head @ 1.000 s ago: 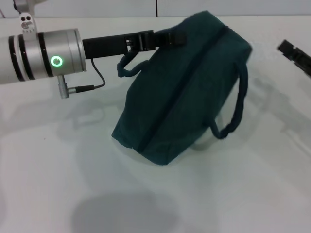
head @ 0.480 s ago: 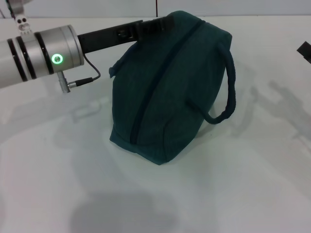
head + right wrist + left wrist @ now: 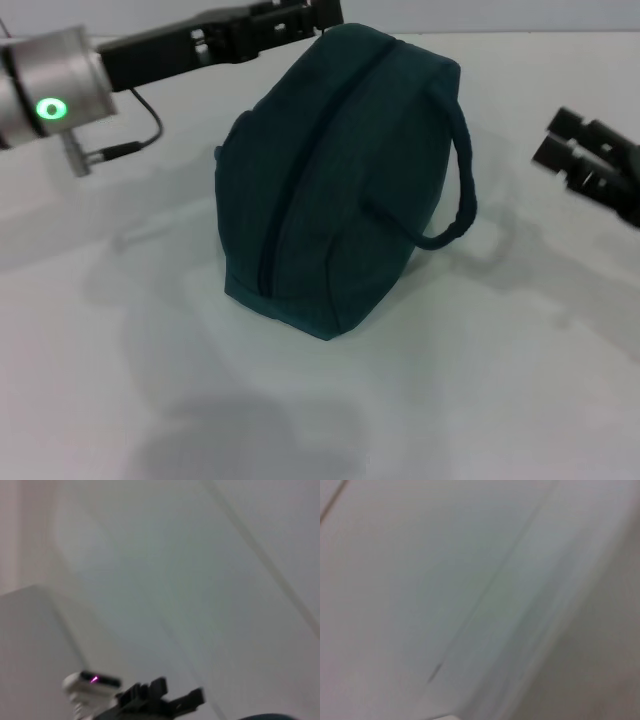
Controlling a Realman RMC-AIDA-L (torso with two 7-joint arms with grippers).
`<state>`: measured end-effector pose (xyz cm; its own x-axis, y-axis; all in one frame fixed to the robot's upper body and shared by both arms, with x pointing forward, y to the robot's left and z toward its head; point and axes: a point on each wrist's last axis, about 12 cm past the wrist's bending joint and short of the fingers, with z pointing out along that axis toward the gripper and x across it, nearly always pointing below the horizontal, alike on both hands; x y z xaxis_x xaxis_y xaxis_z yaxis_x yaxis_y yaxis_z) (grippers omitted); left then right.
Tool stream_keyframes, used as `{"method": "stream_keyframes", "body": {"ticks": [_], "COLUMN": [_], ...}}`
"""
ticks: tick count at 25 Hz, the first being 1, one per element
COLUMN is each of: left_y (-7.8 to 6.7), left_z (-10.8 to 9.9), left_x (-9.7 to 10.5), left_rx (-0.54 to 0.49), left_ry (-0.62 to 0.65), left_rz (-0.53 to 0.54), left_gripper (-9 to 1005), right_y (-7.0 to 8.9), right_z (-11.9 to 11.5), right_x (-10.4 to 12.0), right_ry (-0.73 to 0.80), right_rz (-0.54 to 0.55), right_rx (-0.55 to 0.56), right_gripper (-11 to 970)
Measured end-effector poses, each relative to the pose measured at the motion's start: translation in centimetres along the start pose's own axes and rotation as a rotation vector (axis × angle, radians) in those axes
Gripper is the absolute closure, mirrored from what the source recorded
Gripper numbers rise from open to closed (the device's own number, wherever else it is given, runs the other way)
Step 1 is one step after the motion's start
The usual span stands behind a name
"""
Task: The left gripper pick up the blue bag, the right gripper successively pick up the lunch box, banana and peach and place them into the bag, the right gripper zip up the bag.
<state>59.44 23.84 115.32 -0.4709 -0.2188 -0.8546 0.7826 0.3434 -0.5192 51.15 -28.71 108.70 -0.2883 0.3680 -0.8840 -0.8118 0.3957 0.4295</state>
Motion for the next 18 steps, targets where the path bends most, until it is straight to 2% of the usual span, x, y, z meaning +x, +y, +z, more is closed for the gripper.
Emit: {"method": "stream_keyframes", "body": {"ticks": [5, 7, 11, 14, 15, 18], "left_y": [-1.3, -1.6, -2.1, -2.3, -2.7, -3.0], "left_z": [-3.1, -4.5, -7.8, -8.9, -10.2, -10.8], "left_x": [-0.8, -0.6, 1.4, 2.5, 4.2, 5.6], "left_rx": [0.085, 0.099, 0.109, 0.1, 0.103, 0.117], "left_ry": [0.017, 0.027, 0.062, 0.077, 0.119, 0.158], "left_rz": [0.102, 0.133, 0.208, 0.232, 0.274, 0.293], "left_gripper": [188, 160, 103, 103, 103, 103], "right_y": [1.2, 1.6, 2.3, 2.8, 3.0, 3.2], "right_z": [1.2, 1.8, 2.3, 2.6, 2.7, 3.0], "right_x": [0.8, 1.5, 2.6, 3.4, 3.7, 4.4], "right_ry": [0.066, 0.127, 0.187, 0.212, 0.222, 0.269], "right_rz": [-0.082, -0.123, -0.205, -0.272, -0.294, -0.32], "right_rx": [-0.126, -0.181, -0.255, -0.299, -0.316, -0.349], "right_gripper": [71, 71, 71, 71, 71, 71]}}
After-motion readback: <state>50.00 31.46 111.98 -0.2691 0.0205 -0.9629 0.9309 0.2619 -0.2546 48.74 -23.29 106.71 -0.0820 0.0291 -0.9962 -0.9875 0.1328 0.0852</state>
